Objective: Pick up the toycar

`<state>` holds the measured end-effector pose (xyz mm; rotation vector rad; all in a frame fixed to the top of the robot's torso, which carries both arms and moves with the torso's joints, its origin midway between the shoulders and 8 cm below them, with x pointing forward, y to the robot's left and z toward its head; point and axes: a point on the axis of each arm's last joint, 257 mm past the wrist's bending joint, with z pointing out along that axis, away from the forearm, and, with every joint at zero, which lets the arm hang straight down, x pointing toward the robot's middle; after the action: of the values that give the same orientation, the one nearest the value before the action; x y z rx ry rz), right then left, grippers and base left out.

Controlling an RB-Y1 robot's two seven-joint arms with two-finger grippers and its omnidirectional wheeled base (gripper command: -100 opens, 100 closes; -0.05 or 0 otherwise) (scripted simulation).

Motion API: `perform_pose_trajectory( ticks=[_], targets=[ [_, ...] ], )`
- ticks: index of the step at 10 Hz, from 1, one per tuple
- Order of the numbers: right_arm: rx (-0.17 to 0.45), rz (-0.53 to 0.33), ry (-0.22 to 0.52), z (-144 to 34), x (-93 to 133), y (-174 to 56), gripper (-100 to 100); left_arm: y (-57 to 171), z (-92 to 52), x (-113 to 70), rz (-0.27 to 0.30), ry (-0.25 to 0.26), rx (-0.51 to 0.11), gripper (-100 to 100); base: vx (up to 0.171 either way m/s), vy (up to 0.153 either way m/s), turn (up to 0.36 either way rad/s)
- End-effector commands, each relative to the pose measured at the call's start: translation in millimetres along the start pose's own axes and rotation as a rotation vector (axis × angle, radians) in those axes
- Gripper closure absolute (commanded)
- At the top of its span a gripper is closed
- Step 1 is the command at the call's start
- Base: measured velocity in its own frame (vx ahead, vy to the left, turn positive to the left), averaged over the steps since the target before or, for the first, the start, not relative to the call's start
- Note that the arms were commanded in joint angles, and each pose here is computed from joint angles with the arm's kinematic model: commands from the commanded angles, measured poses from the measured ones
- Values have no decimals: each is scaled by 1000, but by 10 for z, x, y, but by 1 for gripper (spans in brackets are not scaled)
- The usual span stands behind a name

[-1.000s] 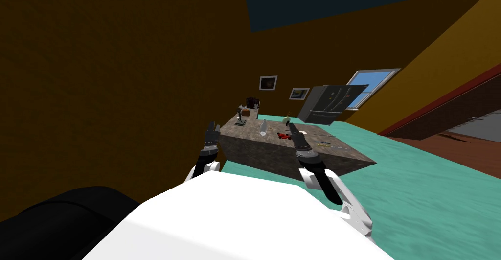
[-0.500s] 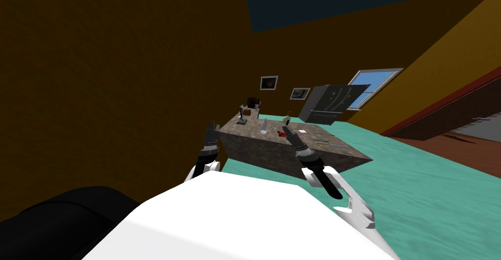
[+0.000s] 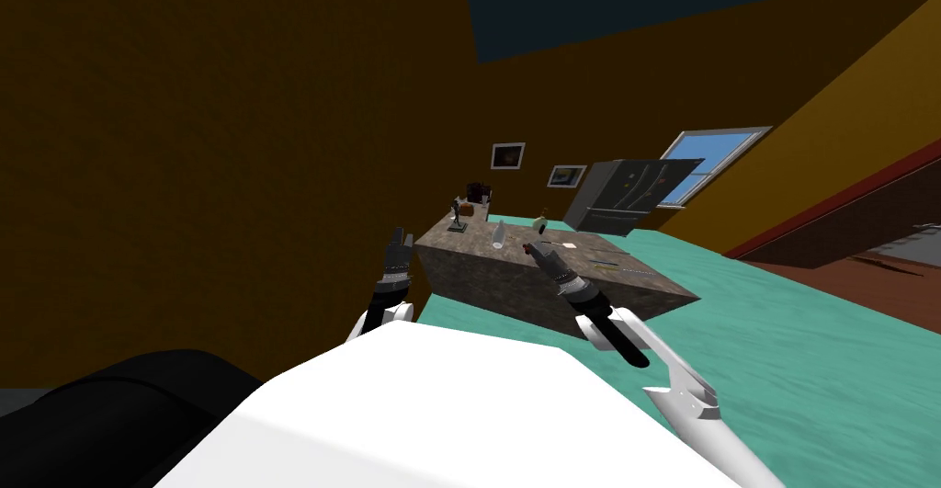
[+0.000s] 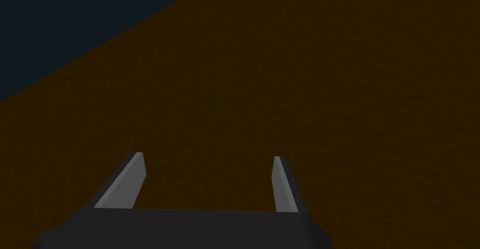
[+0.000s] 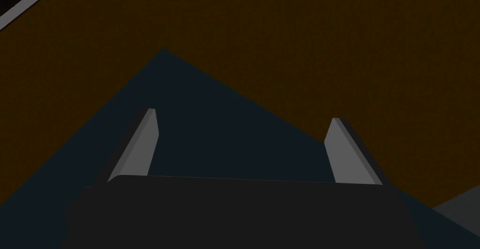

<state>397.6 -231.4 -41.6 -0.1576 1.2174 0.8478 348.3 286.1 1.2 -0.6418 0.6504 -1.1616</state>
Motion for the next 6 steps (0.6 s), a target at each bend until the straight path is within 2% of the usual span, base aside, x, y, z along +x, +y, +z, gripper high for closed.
perform_pose_trajectory(
  ticks=[1, 2, 3, 4, 5, 6],
  targets=[
    [8, -66, 71, -49, 135, -158, -100, 0, 0, 0, 0, 0, 0, 0, -59, 23, 53],
    [10, -74, 86, -66, 151, -190, -100, 0, 0, 0, 0, 0, 0, 0, -49, 11, 46],
    [24, -124, 143, -140, 261, -340, -100, 0, 0, 0, 0, 0, 0, 0, -47, 4, 115],
    [22, -135, 159, -153, 266, -360, -100, 0, 0, 0, 0, 0, 0, 0, -39, 5, 42],
    [30, -184, 215, -232, 359, -487, -100, 0, 0, 0, 0, 0, 0, 0, -44, 18, 84],
    [36, -194, 234, -265, 372, -545, -100, 0, 0, 0, 0, 0, 0, 0, -35, 15, 53]
  ],
)
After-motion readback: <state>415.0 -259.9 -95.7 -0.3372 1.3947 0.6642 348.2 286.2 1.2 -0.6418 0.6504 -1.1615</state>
